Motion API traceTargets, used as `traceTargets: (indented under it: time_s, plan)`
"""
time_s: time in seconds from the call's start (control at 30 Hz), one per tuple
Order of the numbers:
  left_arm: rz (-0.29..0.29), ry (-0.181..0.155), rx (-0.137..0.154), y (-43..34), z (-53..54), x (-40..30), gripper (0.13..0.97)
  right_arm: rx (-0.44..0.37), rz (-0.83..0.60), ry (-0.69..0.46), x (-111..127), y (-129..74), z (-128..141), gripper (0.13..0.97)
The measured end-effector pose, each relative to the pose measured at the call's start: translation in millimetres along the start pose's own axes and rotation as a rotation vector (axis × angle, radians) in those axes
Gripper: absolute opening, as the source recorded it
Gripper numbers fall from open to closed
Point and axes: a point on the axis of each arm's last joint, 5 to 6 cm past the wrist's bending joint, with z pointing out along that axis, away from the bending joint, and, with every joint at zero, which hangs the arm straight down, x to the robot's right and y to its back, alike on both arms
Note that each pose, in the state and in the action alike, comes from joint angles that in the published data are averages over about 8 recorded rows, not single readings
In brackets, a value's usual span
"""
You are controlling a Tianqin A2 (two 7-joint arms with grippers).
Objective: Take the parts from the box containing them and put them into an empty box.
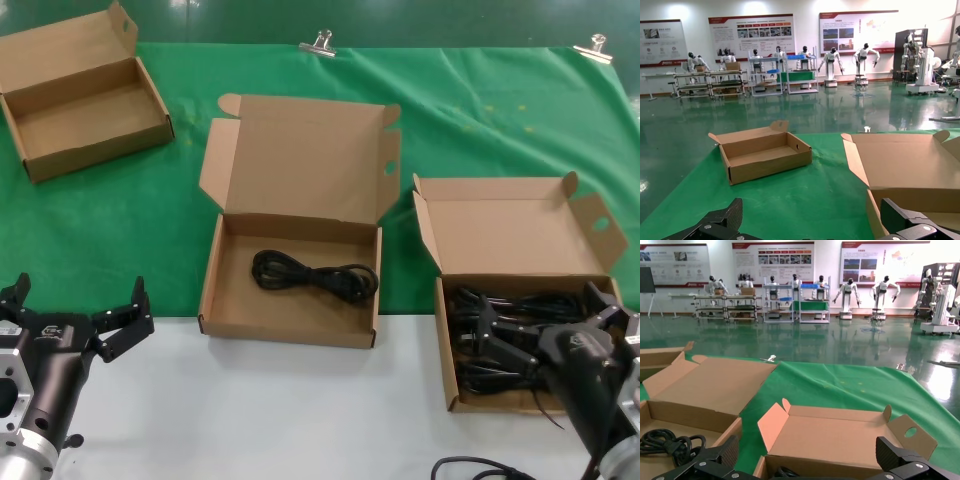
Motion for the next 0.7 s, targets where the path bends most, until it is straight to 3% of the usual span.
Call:
traceTargets:
  time_s: [0.7]
  plan:
    - [0.000,0.000,0.000,0.0,0.0,0.0,0.966,0.000,0.000,0.000,0.0,0.0,0.0,0.966]
